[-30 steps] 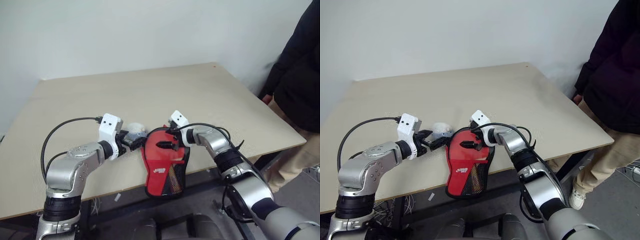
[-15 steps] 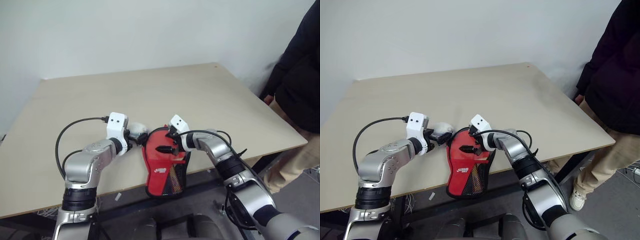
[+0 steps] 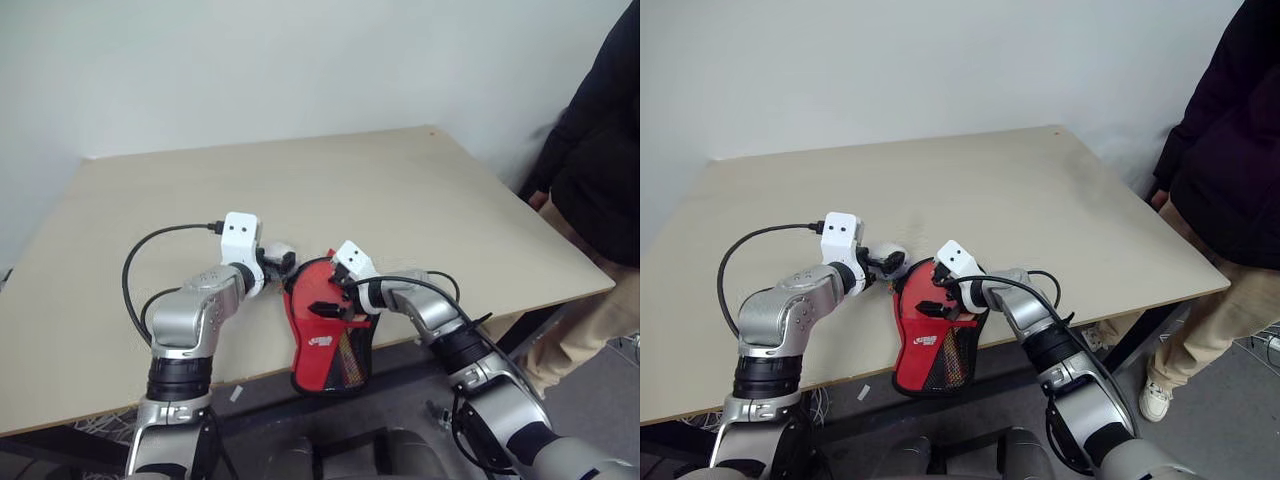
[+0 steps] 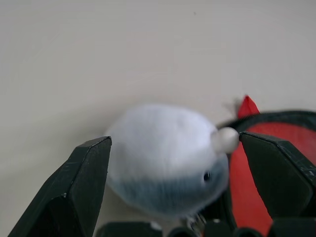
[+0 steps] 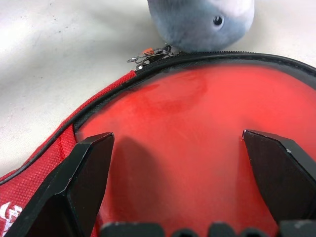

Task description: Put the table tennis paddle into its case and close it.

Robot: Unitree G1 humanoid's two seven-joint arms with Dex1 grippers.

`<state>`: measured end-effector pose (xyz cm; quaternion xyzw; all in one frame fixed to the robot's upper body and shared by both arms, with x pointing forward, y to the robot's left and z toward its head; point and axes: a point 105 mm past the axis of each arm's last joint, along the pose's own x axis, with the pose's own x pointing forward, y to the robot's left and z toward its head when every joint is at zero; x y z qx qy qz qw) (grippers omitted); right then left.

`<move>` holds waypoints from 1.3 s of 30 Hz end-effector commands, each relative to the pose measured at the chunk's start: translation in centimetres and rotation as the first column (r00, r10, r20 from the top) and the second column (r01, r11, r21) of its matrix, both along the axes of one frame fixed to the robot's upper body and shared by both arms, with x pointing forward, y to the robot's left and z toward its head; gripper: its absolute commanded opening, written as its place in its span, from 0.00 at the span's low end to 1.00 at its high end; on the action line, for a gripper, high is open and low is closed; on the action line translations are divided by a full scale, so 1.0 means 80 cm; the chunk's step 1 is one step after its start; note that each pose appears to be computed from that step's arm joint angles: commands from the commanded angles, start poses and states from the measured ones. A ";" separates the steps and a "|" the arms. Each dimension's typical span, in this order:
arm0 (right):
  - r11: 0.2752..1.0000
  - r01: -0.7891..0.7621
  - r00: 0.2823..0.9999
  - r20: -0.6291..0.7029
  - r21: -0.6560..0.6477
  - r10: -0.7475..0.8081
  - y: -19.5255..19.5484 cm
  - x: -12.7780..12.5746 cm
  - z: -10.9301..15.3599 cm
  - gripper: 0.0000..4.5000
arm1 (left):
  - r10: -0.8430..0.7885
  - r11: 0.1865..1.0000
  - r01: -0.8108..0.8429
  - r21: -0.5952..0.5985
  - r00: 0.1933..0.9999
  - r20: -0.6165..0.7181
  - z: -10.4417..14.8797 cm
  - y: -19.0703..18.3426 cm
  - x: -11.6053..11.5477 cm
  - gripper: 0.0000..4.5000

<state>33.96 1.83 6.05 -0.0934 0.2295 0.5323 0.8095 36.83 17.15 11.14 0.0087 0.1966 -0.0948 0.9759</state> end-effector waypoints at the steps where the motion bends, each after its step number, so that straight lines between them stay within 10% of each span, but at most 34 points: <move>1: 1.000 -0.005 1.000 0.000 0.018 0.005 0.004 -0.002 0.006 1.00 | 0.046 0.998 -0.048 0.036 0.997 0.059 0.020 0.009 0.011 0.99; 32: 0.999 0.008 1.000 -0.018 0.042 -0.007 0.006 -0.007 0.012 1.00 | 0.135 0.967 -0.163 -0.195 0.979 -0.149 -0.040 0.014 0.022 0.99; 39: 0.999 0.001 1.000 -0.015 0.035 0.000 0.005 -0.009 0.012 1.00 | 0.158 0.938 -0.212 -0.274 0.965 -0.208 -0.050 0.012 0.021 0.63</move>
